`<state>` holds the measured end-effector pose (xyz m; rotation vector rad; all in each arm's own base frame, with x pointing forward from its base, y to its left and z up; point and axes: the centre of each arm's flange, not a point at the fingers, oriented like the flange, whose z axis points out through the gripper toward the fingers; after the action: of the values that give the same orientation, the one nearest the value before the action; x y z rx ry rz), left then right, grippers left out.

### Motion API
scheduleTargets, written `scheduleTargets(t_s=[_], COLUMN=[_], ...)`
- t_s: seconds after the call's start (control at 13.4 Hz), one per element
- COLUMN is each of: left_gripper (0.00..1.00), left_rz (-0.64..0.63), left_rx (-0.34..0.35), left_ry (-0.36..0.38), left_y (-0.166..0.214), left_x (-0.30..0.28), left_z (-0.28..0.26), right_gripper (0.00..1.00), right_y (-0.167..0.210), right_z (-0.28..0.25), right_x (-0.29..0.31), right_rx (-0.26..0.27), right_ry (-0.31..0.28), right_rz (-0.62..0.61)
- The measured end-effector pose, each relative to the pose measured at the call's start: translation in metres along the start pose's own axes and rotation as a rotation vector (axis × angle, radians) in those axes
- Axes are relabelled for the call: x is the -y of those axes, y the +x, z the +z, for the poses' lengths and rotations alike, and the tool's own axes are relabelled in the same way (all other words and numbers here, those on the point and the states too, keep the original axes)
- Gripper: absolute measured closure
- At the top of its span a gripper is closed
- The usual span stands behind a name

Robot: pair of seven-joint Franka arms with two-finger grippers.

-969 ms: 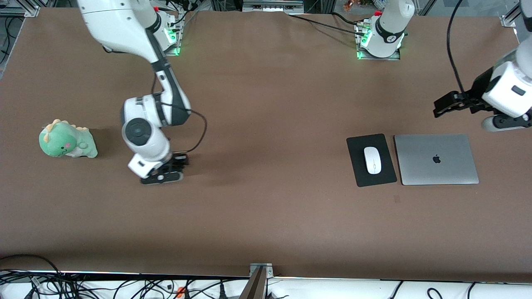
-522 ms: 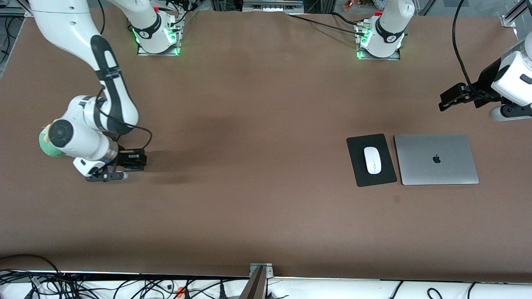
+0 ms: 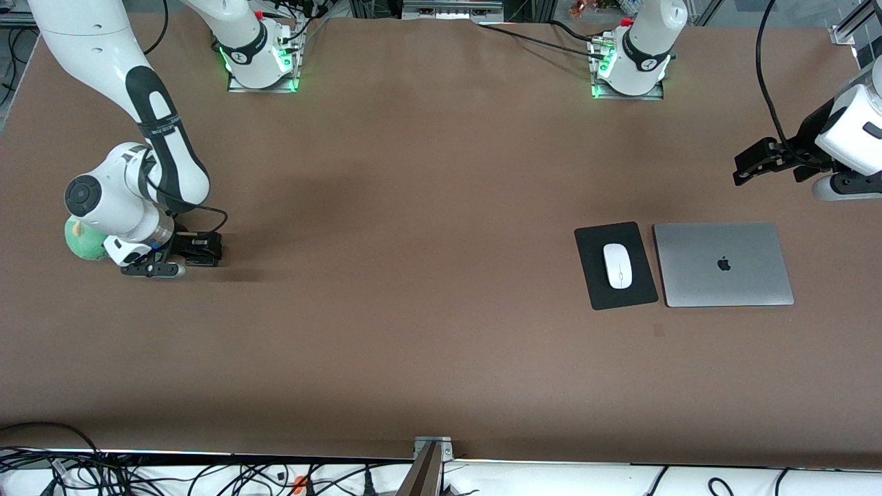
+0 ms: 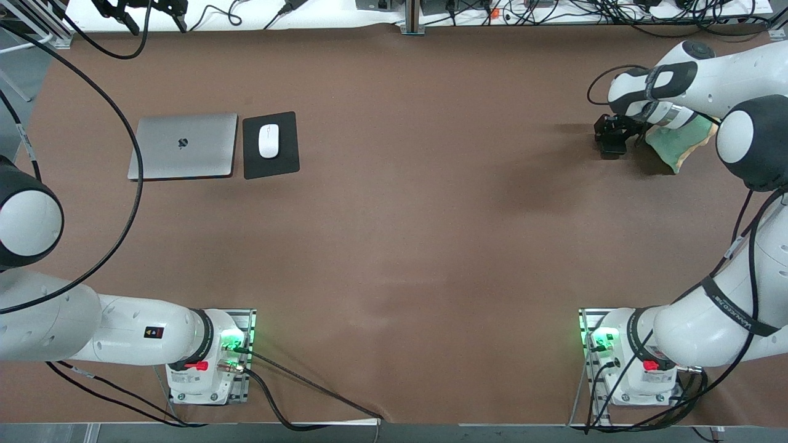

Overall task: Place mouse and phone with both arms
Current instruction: 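Carry the black phone with the right gripper beside the green plush toy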

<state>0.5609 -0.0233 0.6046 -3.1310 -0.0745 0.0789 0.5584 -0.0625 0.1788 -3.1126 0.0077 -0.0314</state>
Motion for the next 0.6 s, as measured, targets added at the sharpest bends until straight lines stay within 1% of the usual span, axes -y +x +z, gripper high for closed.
scheduleTargets(t_s=[0.15,0.22,0.3,0.45,0.6], left_gripper=[0.0,0.0,0.0,0.0,0.0], left_rz=[0.029,0.034,0.035,0.035,0.036], left_rx=[0.0,0.0,-0.002,-0.012,-0.02], left_ry=[0.0,0.0,0.0,-0.001,-0.002], left_y=[0.0,0.0,0.0,-0.001,-0.002], left_x=[0.0,0.0,0.0,0.001,0.001], left_z=[0.0,0.0,-0.001,-0.005,-0.01], right_gripper=[0.19,0.14,0.13,0.0,0.0], right_y=[-0.005,-0.005,-0.005,-0.003,0.002], right_z=[0.004,0.004,0.004,0.002,-0.006], right_x=[0.0,0.0,0.0,0.0,0.001], right_rx=[0.0,-0.001,-0.003,-0.008,-0.024], right_ry=[-0.004,-0.004,-0.005,-0.005,-0.003], right_rz=[-0.029,-0.034,-0.035,-0.039,-0.042])
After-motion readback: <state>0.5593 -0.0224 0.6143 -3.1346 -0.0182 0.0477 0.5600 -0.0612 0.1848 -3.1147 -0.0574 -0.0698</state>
